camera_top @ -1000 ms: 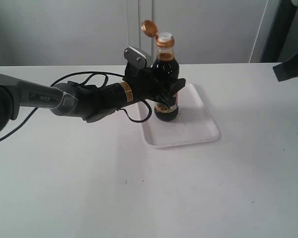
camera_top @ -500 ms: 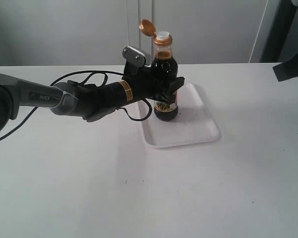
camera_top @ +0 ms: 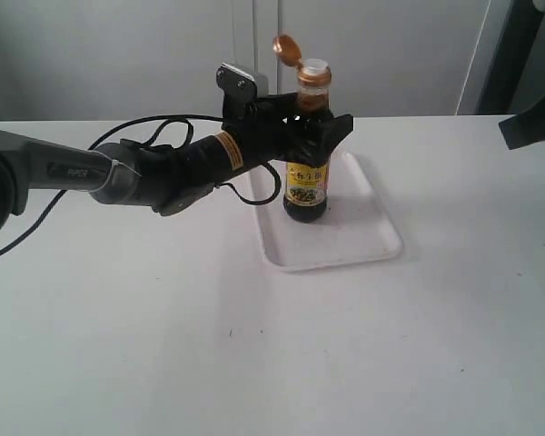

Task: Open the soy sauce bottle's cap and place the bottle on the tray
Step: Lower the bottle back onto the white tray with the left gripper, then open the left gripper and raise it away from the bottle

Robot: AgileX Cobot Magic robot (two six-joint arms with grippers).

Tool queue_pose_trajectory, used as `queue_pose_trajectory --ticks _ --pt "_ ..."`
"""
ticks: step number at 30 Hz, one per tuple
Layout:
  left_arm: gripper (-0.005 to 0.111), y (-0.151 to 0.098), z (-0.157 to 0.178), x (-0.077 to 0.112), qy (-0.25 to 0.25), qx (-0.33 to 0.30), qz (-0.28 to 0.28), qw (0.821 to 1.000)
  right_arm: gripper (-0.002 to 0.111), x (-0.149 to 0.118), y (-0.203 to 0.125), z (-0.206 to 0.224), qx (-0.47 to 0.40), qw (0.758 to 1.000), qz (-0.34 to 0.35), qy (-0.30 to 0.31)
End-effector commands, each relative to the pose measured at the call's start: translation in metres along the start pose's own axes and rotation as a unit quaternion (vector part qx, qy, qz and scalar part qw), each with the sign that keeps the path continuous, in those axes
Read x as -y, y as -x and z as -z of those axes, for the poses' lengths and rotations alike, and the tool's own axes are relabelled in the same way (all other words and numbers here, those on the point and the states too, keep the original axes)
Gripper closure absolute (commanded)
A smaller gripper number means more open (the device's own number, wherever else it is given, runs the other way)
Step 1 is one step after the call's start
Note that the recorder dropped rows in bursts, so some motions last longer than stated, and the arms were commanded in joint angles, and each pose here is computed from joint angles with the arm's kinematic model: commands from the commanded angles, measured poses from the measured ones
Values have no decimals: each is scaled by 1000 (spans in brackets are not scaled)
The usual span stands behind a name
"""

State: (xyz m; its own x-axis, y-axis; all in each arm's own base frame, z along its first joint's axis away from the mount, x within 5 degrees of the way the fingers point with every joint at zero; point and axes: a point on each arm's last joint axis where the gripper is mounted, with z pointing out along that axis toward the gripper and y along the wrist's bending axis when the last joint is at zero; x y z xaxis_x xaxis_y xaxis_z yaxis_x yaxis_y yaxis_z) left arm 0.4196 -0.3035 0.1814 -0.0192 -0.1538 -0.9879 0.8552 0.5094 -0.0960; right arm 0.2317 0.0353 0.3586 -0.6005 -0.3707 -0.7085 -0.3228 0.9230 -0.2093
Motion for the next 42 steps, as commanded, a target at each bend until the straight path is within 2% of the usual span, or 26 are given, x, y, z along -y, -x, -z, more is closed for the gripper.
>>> queue_pose_trajectory --ticks 1,17,28,42 --pt "1 13 -2 4 -7 17 -2 1000 108 2 -1 2 0 1000 -3 -3" --pt "2 54 0 12 -10 20 -41 999 108 1 -1 2 1 1000 -5 -2" --pt "2 95 6 15 11 29 -70 997 108 1 -2 2 -1 1000 -5 0" --pt "2 144 16 32 -13 53 -113 992 108 1 -2 2 -1 1000 -6 1"
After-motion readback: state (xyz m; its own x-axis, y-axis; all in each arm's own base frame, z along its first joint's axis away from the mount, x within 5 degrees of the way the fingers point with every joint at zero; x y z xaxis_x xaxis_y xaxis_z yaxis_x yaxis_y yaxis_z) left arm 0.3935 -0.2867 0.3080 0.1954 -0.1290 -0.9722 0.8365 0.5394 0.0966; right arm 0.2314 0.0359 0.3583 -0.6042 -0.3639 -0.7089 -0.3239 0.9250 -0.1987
